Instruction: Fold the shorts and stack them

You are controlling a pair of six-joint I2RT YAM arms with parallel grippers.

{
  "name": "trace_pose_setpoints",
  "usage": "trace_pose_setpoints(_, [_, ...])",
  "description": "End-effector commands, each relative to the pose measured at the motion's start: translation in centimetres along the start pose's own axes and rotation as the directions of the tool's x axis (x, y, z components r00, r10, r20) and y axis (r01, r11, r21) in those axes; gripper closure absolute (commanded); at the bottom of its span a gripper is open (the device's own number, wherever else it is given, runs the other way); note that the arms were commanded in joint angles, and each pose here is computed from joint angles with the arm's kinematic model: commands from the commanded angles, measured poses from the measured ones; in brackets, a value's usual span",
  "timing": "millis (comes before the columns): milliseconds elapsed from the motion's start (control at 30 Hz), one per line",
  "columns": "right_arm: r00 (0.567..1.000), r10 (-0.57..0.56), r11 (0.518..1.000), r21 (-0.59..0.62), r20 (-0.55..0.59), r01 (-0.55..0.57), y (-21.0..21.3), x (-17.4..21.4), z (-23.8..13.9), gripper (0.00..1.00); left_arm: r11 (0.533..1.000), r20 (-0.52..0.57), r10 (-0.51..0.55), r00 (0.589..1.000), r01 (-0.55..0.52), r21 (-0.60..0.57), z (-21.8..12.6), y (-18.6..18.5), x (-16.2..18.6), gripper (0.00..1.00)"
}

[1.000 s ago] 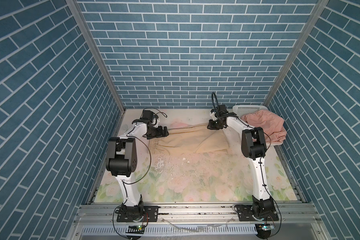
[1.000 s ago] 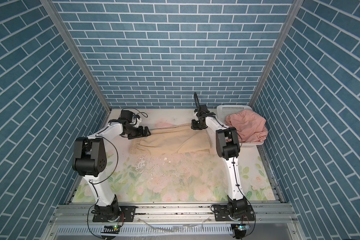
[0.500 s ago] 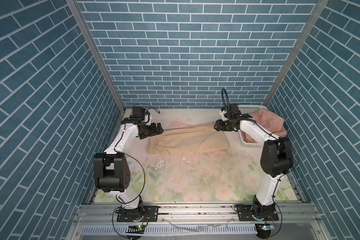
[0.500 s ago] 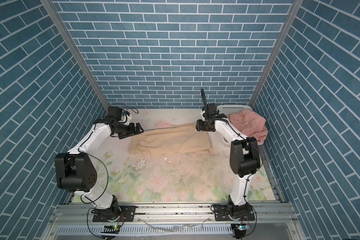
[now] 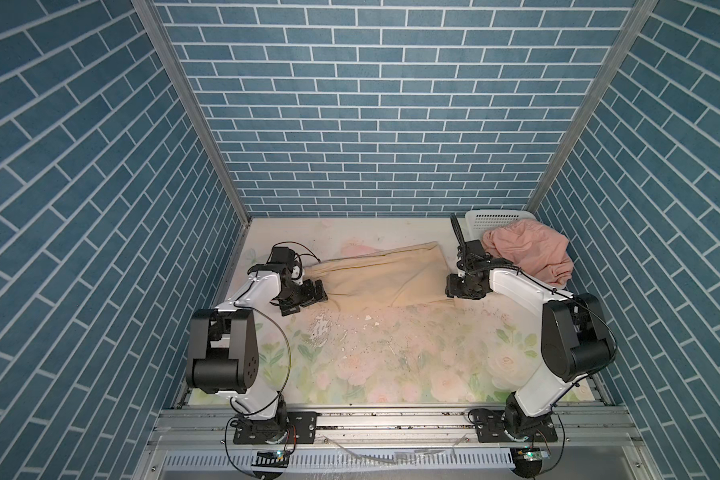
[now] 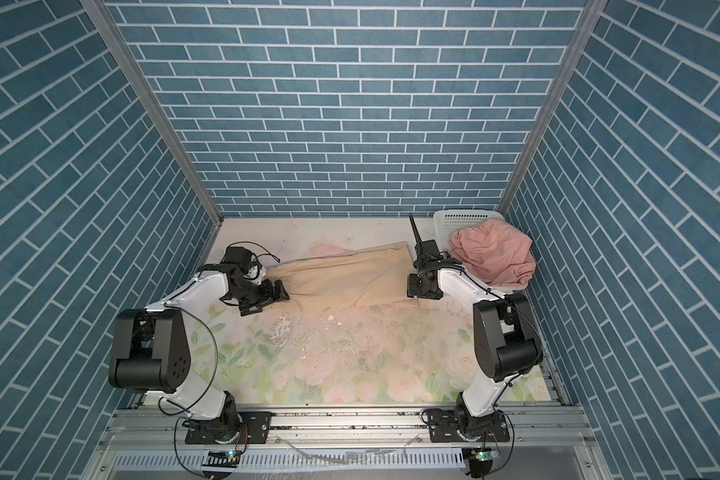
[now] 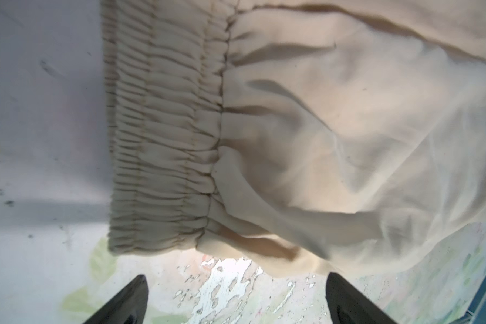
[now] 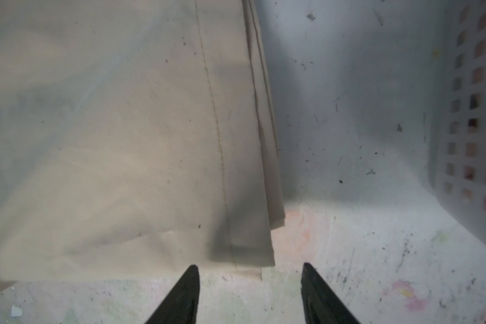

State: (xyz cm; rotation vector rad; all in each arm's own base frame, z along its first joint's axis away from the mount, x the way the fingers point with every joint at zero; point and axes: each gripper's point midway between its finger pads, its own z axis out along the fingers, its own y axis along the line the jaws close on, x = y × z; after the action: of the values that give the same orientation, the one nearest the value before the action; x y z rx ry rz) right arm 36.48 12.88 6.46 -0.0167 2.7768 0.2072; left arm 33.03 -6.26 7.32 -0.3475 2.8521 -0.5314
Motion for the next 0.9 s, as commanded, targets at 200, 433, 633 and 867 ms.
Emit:
trace_pose_setpoints(200, [1.0,0.007,0.992,0.129,-0.03,-0.003,-2.0,-0.5,2.9,0.41,0.979,0.019,0.059,0.998,-0.054,-0.197,-0.3,3.5,-1.2,0.0])
trace_pose_setpoints(433, [0.995,-0.06,0.96,0.271,-0.077,0.078,-4.5,0.0,2.2,0.41,0.941,-0.037,0.048,0.998,-0.058,-0.333,-0.1,6.0,-1.1,0.01])
trace_pose_setpoints(633, [0.988,-0.113,0.942,0.304,-0.104,0.14,-5.2,0.1,1.5,0.41,0.877,-0.055,0.044,0.997,-0.065,-0.477,-1.8,8.3,-0.7,0.0])
trace_pose_setpoints(867, [0.994,-0.103,0.972,0.21,-0.018,0.105,-3.2,-1.1,-0.9,0.41,0.922,-0.021,0.09,0.996,-0.092,-0.375,-3.2,5.6,-2.0,0.0])
